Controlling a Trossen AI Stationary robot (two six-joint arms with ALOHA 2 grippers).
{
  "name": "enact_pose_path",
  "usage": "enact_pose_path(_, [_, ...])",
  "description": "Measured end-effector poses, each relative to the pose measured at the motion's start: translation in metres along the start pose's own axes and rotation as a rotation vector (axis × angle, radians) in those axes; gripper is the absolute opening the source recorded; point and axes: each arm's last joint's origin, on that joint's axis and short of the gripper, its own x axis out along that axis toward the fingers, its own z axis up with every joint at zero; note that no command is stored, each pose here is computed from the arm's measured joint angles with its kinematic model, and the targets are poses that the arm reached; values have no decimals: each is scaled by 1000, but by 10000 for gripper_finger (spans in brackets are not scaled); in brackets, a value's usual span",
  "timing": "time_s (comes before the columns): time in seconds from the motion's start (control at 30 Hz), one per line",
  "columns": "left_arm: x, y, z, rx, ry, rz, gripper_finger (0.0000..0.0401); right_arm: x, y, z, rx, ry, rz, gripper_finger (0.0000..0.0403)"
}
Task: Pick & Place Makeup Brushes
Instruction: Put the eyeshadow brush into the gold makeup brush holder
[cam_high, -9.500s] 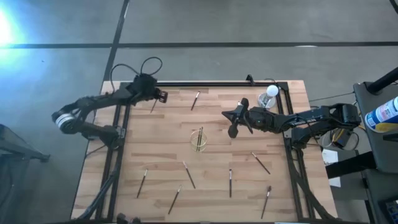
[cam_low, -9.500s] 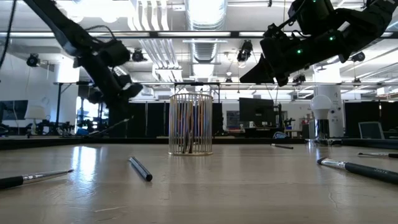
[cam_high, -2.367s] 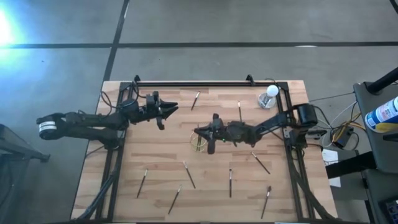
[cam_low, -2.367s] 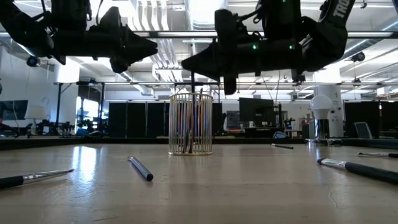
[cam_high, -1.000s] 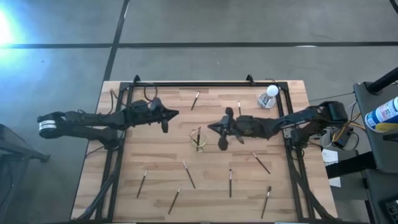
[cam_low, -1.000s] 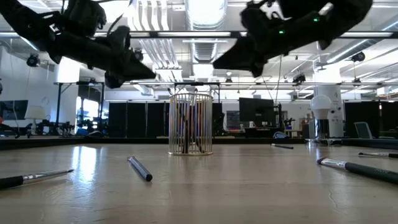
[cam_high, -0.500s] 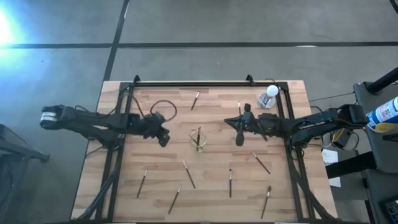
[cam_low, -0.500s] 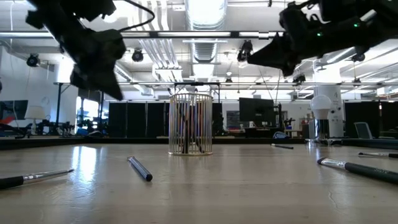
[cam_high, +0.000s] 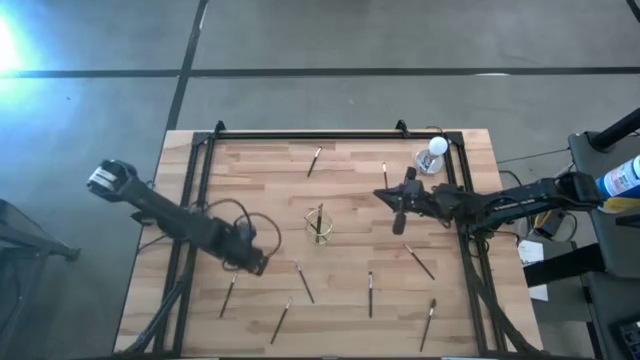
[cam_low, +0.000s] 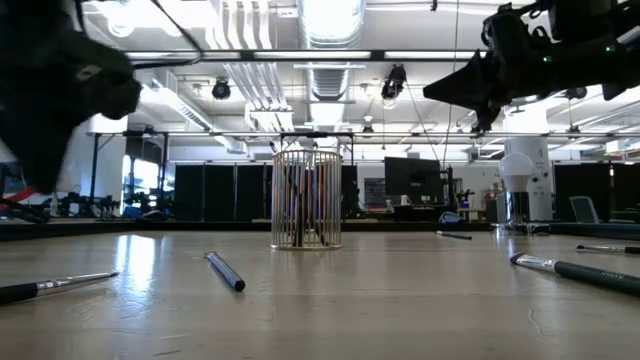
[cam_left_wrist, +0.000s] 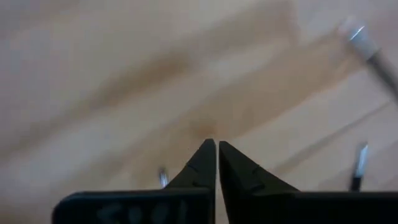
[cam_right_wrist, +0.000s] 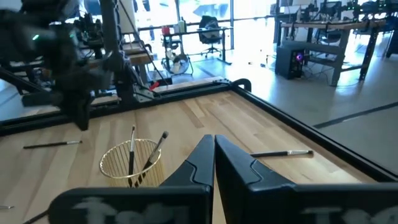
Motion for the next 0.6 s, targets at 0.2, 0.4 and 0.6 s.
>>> enact_pose_path(0.2, [17,-4,-28,-109,114,99,78,-5,-2,-2,2,-5,1,8])
enact_pose_path(0.4, [27,3,-30,-182,57,204,117,-5,-2,-5,5,4,1,8])
enact_pose_path(0.6, [36,12,-29,-218,17,214,113,-5,-2,-8,33,19,3,8])
